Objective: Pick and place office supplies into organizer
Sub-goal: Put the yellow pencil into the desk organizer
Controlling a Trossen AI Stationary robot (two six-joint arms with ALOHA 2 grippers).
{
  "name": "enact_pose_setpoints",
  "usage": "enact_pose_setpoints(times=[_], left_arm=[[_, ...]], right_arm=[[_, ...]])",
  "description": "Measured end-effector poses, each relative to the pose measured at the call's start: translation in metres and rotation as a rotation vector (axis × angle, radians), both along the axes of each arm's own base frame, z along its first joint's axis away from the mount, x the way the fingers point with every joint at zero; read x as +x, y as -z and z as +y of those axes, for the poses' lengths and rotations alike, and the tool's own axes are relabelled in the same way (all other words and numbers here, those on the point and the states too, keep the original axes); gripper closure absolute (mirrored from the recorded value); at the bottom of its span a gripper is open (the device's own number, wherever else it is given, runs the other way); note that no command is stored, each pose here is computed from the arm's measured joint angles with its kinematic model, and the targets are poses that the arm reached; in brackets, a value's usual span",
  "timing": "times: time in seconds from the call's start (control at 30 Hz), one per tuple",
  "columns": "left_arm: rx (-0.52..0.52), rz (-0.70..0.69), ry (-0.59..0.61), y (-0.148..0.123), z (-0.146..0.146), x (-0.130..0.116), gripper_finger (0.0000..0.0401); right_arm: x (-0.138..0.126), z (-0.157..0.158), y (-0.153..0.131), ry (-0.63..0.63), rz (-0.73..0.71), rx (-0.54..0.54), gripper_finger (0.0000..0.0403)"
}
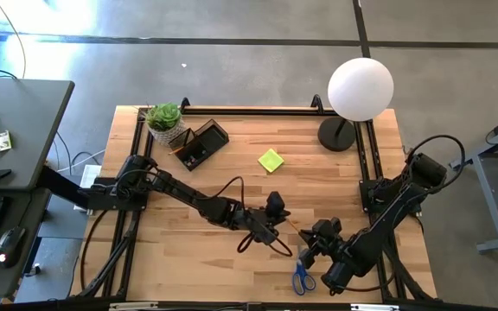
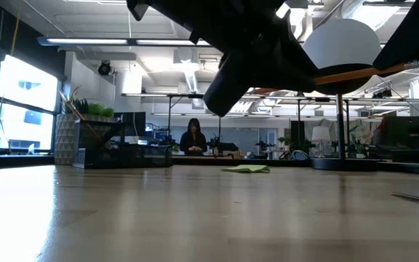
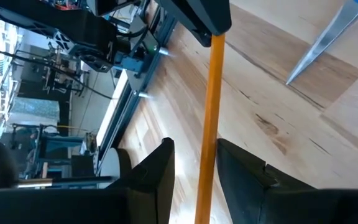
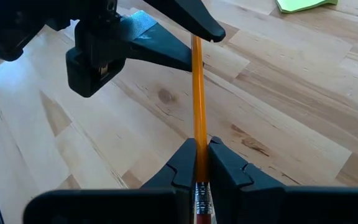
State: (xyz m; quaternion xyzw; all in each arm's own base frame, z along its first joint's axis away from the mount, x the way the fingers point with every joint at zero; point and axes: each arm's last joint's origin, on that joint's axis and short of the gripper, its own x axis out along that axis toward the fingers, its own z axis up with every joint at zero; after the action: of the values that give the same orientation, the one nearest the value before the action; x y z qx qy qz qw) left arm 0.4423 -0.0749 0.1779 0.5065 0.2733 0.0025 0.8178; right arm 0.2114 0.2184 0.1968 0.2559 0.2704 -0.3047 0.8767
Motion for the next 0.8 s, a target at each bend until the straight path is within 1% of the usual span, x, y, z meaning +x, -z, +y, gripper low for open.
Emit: enact_pose_setpoints(times=[0.33,0.4,0.6,0.63,0.7,0.8], left_arm=[[-0.003,0.003,-0.002,0.0005,0.0000,-0.0002,0.0300],[-0.005,0.007,-0.004,0.0032,-0.0001,0.0004,0.0314],[-0.003,0.034,0.003,0.0065,-0.0001,-0.0006,0.0382],[-0.003,0.036,0.003,0.0070,-0.0001,-0.0006,0.0388],[-0.010,0.030,-0.001,0.0067,-0.0001,-0.0004,0.0390],[-0.016,0.023,-0.011,0.0064,-0.0001,-0.0003,0.0375]], right_arm=[[0.0002,0.0001,0.0000,0.000,-0.001,0.003,0.0386],[0.0004,0.0004,-0.0002,0.000,-0.004,0.006,0.0386],[0.0005,0.0004,-0.0004,0.000,-0.006,0.006,0.0386],[0.0005,0.0004,-0.0003,0.000,-0.005,0.007,0.0386],[0.0004,0.0004,-0.0005,0.000,-0.007,0.005,0.0386],[0.0004,0.0004,-0.0005,-0.003,-0.006,0.001,0.0386]])
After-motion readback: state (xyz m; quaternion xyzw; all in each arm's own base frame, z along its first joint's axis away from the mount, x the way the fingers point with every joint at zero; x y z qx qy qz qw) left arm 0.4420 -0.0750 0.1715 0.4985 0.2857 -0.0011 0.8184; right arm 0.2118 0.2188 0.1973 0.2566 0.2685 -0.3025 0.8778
